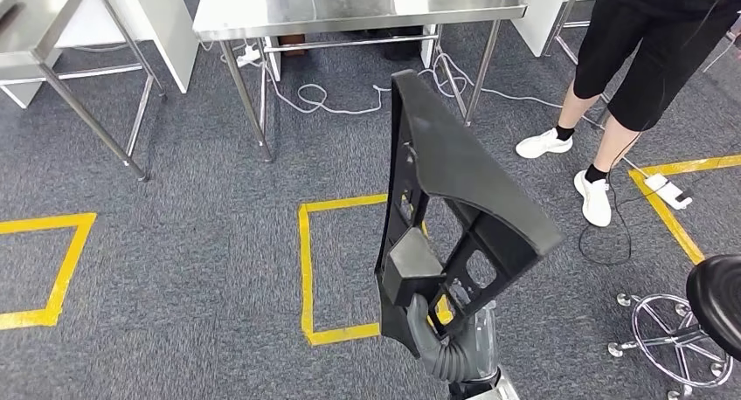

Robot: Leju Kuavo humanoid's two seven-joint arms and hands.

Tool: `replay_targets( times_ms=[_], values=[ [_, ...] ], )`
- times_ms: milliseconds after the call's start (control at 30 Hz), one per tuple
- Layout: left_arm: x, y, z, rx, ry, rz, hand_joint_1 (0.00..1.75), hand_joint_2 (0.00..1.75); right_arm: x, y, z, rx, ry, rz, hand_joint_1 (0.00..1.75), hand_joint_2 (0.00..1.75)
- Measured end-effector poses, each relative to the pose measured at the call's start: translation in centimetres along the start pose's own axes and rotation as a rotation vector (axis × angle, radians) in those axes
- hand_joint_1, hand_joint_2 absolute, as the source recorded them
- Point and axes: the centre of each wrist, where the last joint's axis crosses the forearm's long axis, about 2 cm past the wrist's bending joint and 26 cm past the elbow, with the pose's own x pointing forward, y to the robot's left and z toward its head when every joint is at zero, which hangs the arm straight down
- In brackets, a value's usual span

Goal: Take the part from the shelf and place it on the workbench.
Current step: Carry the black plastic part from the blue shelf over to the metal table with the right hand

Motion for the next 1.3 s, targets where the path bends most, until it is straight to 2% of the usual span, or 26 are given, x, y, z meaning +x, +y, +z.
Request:
replay_targets(
  times_ms=[1300],
  values=[
    [-0.17, -0.25, 0.18, -0.011, 0.001, 0.000, 0.00, 1.75, 0.00, -0.17, 0.24, -0.025, 0.007, 0.013, 1.75, 1.75]
  ],
)
